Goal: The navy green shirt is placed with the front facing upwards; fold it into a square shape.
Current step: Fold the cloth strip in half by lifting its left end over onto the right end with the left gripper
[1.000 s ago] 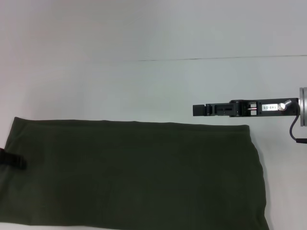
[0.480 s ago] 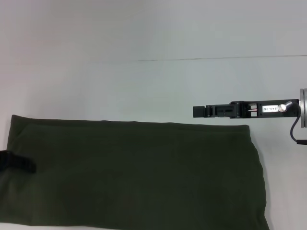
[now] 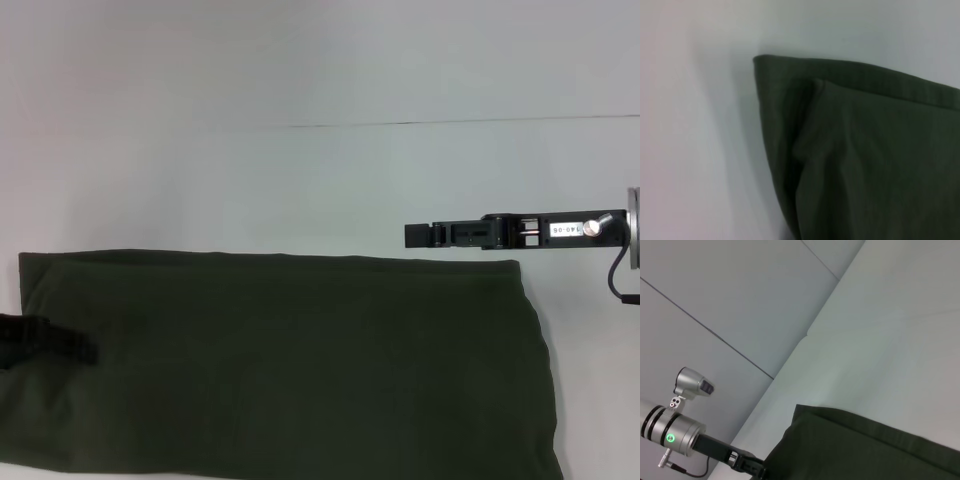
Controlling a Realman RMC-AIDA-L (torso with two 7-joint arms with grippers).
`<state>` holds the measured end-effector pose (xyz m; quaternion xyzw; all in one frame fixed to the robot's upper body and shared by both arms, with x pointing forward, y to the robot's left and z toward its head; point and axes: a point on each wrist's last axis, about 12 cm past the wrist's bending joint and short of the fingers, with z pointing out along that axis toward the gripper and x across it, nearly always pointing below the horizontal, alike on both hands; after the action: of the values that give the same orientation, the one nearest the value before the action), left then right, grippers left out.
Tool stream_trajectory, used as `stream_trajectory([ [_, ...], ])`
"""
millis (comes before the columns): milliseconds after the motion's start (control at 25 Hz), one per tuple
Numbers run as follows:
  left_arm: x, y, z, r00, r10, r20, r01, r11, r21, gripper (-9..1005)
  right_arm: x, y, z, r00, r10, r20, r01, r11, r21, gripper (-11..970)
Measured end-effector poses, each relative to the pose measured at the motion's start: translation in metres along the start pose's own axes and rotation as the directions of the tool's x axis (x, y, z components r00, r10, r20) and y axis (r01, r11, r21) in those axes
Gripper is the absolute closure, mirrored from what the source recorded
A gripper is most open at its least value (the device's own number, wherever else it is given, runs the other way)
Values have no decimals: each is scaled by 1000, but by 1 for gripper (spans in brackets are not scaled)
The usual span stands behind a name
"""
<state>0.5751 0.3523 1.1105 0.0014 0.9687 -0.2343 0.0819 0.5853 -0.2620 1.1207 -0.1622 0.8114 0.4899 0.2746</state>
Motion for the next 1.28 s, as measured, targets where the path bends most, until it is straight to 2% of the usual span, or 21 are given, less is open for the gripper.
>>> stream_trajectory([
  [360, 0, -3, 5, 1000, 20, -5, -20, 999, -27, 194, 0, 1, -1, 1000, -4, -4, 4, 1000, -7, 133],
  [600, -1, -2, 4, 1000, 13, 5, -13, 1000, -26, 381, 0, 1, -2, 1000, -9, -3, 9, 1000, -5, 133],
  [840, -1, -3, 2, 1000, 20, -7, -20, 1000, -22, 629, 1, 0, -3, 1000, -10, -4, 10, 1000, -4, 133],
  [920, -1, -3, 2, 1000, 23, -10, -23, 999, -23, 862, 1, 0, -3, 1000, -11, -4, 11, 1000, -4, 134],
  [1160, -1, -4, 1, 1000, 23, -11, -23, 1000, -20, 871, 4, 0, -1, 998, -34, -48, 34, 999, 2, 135],
  [1280, -1, -4, 0, 1000, 24, -14, -24, 1000, -18, 876, 10, 5, 4, 980, -150, -134, 147, 989, -36, 138],
])
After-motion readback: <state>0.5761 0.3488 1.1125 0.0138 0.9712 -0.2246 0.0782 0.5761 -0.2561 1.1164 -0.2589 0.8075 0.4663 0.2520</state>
